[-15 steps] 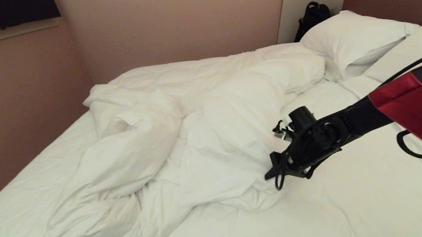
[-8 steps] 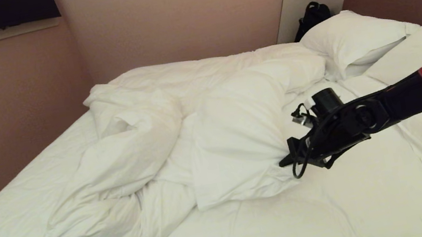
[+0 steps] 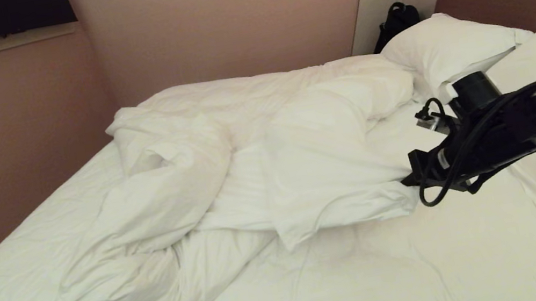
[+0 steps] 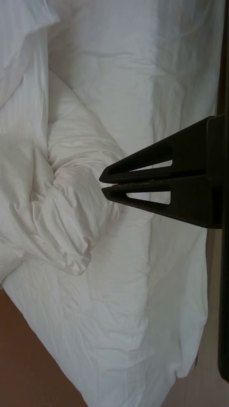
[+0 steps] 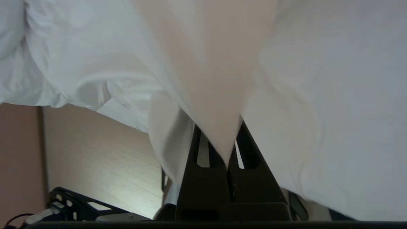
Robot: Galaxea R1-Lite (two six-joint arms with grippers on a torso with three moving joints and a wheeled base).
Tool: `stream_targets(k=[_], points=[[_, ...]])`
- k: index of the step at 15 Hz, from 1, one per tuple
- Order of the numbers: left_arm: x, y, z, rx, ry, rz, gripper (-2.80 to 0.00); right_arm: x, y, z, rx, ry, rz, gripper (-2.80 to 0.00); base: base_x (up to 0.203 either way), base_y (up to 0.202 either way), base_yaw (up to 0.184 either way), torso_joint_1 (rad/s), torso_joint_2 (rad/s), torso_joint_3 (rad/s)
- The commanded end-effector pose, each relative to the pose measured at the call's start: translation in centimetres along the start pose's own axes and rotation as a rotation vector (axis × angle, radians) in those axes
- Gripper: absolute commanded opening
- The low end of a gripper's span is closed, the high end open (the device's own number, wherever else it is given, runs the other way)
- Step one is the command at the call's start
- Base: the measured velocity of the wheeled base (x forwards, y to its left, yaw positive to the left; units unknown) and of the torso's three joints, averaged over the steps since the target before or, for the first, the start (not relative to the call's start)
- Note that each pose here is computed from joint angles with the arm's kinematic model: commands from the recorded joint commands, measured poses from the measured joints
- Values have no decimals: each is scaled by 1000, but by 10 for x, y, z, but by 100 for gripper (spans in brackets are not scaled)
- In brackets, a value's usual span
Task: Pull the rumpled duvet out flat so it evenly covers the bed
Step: Flatten the corners of the folded blanket
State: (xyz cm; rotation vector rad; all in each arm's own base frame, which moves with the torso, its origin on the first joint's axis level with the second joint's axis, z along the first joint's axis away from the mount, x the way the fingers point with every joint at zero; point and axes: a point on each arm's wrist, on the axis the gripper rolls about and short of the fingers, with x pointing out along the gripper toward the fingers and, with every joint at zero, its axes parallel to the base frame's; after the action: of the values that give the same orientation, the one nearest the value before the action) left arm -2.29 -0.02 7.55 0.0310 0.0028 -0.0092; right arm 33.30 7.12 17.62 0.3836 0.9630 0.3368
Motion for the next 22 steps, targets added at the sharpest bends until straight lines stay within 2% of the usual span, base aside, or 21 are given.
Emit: stream_targets(k=[1,5,10,16,19,22], points=[[0,0,0,0,-1,0,-280,-27,5,-7,-12,-23,-63,-280,0,0,0,0,0,0],[0,0,0,0,0,0,-280,-37,6,-11,-40,-30,-144,-280,0,0,0,0,0,0],[0,0,0,0,-1,0,-280,-26,-2,-11,-20,-1,-162,-280,0,0,0,0,0,0],[0,0,0,0,0,0,-280,-20,-12,-29,-2,65,-162,-280,0,0,0,0,0,0],[0,0,0,0,0,0,-280,-26,-10,-32,-3,65,-142,-280,0,0,0,0,0,0],[0,0,0,0,0,0,-280,-37,-14,-48,-1,76,-151,-280,0,0,0,0,0,0]])
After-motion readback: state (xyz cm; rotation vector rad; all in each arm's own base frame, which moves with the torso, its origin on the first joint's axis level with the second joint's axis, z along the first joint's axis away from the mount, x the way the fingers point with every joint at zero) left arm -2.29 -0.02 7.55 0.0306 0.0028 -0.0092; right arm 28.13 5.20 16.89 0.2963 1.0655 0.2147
